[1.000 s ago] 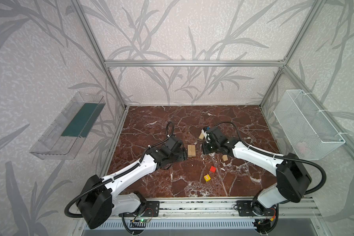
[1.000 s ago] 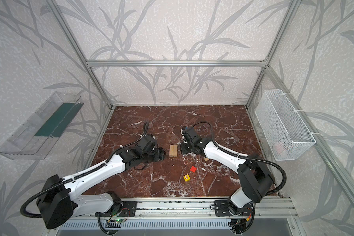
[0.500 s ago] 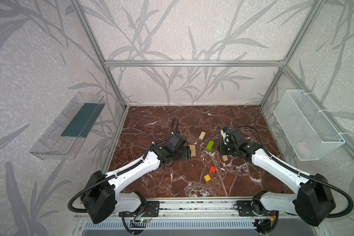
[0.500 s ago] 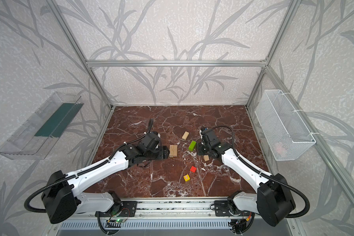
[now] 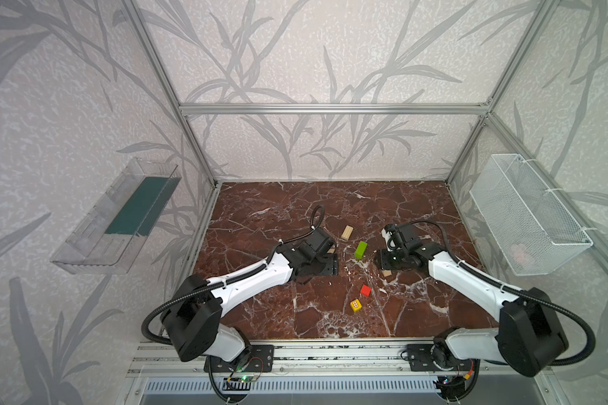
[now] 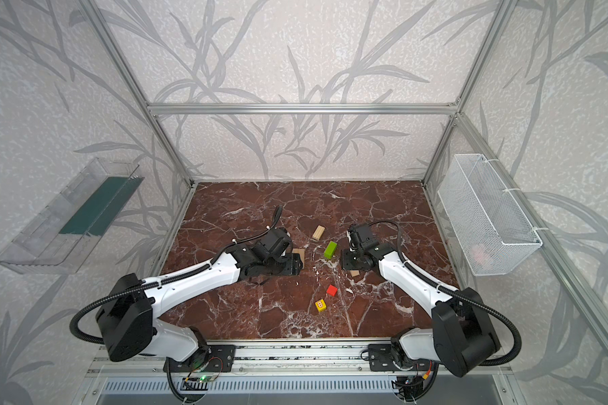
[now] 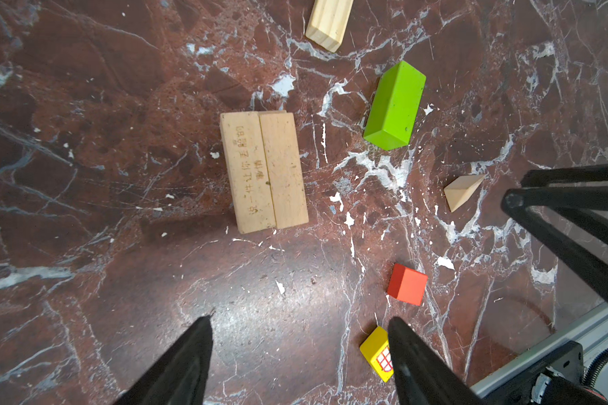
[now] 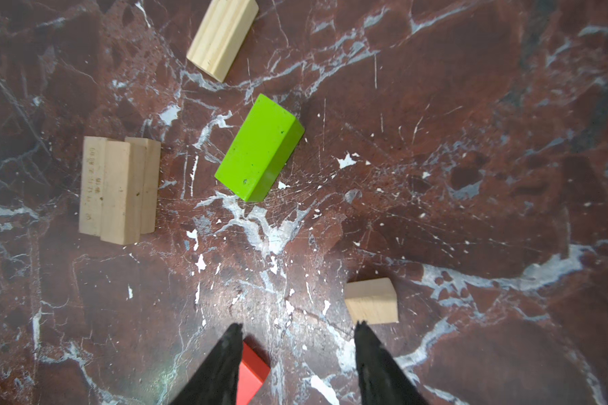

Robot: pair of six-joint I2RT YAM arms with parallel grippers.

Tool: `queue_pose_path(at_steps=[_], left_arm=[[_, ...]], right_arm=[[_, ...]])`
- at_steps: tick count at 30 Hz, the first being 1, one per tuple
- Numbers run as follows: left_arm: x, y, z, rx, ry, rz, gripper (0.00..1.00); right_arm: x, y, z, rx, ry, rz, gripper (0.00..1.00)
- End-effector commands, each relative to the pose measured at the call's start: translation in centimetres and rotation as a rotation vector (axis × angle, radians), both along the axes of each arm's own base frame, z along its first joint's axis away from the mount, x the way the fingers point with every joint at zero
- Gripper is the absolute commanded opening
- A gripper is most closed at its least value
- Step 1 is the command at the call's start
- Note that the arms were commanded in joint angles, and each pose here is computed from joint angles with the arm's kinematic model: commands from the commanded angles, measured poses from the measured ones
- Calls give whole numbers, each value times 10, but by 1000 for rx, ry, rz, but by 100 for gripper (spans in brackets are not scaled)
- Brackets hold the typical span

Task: Build the wood block tower
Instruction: 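Withdraw the right gripper and move it toward the green block, then grasp the green block with the right gripper and lift it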

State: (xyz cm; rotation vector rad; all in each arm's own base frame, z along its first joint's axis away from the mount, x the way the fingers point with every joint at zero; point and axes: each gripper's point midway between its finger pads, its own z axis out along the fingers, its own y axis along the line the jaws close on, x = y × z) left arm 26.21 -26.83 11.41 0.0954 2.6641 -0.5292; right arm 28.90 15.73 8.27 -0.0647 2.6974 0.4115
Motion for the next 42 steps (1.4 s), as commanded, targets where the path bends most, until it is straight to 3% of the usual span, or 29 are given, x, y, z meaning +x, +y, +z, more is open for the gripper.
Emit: queue_pose_path(at_steps=[1, 7, 11, 21, 33, 42], left_arm=[[9, -11, 14, -33, -42, -4, 76], [12, -12, 13, -38, -55, 11, 76], [12, -13, 11, -46, -56, 10, 76], [12, -9, 13, -31, -70, 10, 78], [12, 11, 23, 18, -126, 27, 88], [5, 23, 22, 28, -130, 42, 96]], right_arm=[[19, 16, 7, 43, -16, -23, 56], [43, 39, 1, 113, -4, -60, 67], [58, 44, -12, 91, 21, -117, 71], [83, 49, -37, 2, 53, -222, 71], [101, 71, -49, -11, 51, -157, 56], [96, 69, -62, -137, 77, -32, 50]])
